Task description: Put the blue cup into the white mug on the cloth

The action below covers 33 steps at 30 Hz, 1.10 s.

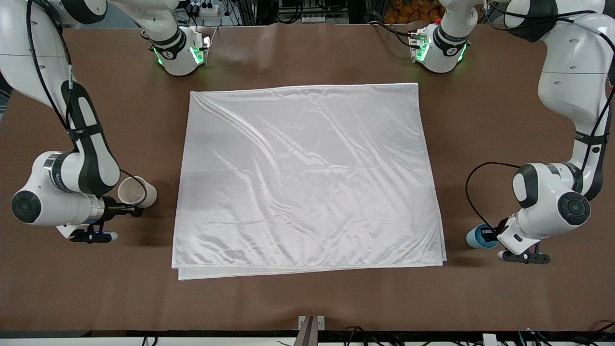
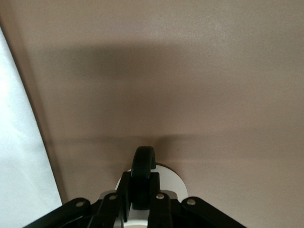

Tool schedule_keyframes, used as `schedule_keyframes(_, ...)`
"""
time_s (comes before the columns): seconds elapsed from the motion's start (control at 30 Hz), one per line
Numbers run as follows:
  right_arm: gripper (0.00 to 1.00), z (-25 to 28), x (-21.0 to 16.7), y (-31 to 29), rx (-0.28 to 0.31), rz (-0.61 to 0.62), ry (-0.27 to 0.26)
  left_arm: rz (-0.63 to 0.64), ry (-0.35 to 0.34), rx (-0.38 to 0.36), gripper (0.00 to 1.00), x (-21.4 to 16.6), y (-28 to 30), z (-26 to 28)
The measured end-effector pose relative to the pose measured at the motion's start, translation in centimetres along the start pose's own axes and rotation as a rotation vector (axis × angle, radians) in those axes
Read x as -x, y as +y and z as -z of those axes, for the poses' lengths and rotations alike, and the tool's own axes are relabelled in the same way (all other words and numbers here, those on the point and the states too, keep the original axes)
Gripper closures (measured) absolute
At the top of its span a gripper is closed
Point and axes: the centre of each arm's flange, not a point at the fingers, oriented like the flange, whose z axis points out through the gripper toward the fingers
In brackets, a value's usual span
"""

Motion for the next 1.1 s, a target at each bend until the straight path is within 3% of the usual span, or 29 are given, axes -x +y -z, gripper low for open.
schedule_keyframes(0.47,0.81,4.6,0.7,-3.2,0.008,0.045,-0.006,-0.04,0.037,-0.02,0.95,-1.2,1.7,1.8)
schedule_keyframes(0.77,0.81,7.0,1.3,-7.5,0.021,-0.006,0.001,-0.062,0.073,-0.032,0.95,-2.3,3.2,10.0)
schedule_keyframes(1.0,0.81,7.7,1.4,-14.3,0.03,-0.097,0.025,-0.113,0.075,-0.033,0.95,-1.9,7.2,18.1)
schedule_keyframes(1.1,0.81,8.3,1.7,-18.2,0.003,-0.148,0.035,-0.13,0.08,-0.028,0.95,-1.4,8.9,21.0)
